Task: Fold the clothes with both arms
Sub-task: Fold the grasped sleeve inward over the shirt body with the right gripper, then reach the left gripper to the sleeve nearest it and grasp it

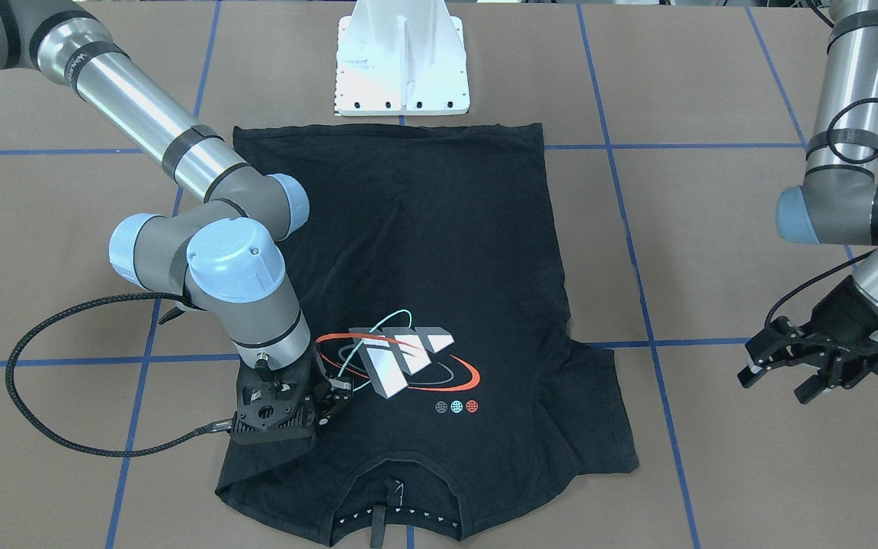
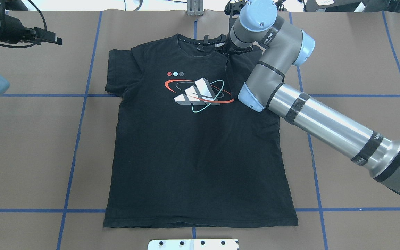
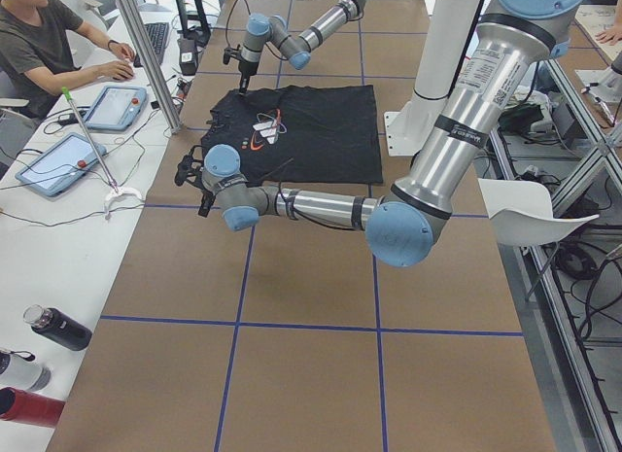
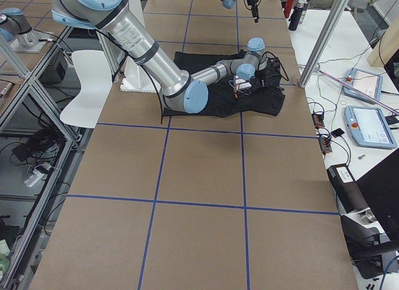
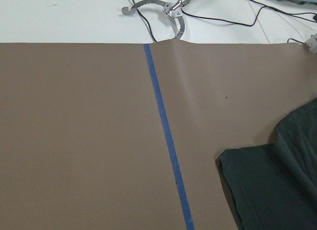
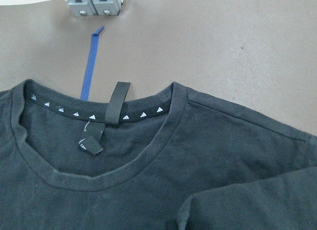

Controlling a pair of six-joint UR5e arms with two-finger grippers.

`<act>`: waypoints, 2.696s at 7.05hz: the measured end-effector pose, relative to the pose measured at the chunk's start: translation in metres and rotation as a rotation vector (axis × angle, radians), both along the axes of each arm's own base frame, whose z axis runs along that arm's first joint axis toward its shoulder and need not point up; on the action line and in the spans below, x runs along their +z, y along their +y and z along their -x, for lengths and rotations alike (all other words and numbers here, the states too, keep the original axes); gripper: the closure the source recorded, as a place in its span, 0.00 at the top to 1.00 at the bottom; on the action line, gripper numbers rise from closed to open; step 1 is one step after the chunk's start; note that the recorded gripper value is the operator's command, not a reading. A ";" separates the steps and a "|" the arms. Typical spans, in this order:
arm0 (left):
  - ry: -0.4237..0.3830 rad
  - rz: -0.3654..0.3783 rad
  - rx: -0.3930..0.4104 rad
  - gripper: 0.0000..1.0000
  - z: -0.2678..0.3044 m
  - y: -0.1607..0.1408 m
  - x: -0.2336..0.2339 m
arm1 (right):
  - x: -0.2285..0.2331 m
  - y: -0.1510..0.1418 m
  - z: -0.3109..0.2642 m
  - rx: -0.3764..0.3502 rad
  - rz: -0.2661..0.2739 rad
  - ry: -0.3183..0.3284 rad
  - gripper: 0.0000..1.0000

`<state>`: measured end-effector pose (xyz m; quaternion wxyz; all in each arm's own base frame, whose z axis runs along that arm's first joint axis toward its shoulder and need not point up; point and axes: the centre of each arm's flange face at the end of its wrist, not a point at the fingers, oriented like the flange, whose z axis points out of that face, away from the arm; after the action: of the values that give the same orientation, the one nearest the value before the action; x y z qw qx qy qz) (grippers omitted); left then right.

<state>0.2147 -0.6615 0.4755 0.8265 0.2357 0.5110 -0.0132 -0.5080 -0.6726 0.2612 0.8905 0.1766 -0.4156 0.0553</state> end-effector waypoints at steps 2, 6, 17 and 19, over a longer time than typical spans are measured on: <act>0.004 0.000 -0.002 1.00 -0.001 -0.001 -0.003 | -0.005 0.001 -0.002 0.007 0.009 -0.017 1.00; 0.057 0.048 -0.036 1.00 -0.026 -0.011 -0.033 | -0.023 0.012 -0.058 -0.041 0.047 -0.105 1.00; -0.067 0.064 -0.271 0.69 -0.196 -0.044 -0.039 | -0.013 0.061 -0.139 -0.065 0.067 -0.158 1.00; -0.072 0.063 -0.253 0.60 -0.213 -0.035 -0.037 | -0.014 0.060 -0.138 -0.066 0.067 -0.157 1.00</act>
<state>0.4280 -0.6966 0.4386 0.8430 0.2726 0.4467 -0.1246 -0.3700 -0.6124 0.2474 0.8620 0.1280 -0.4876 0.0536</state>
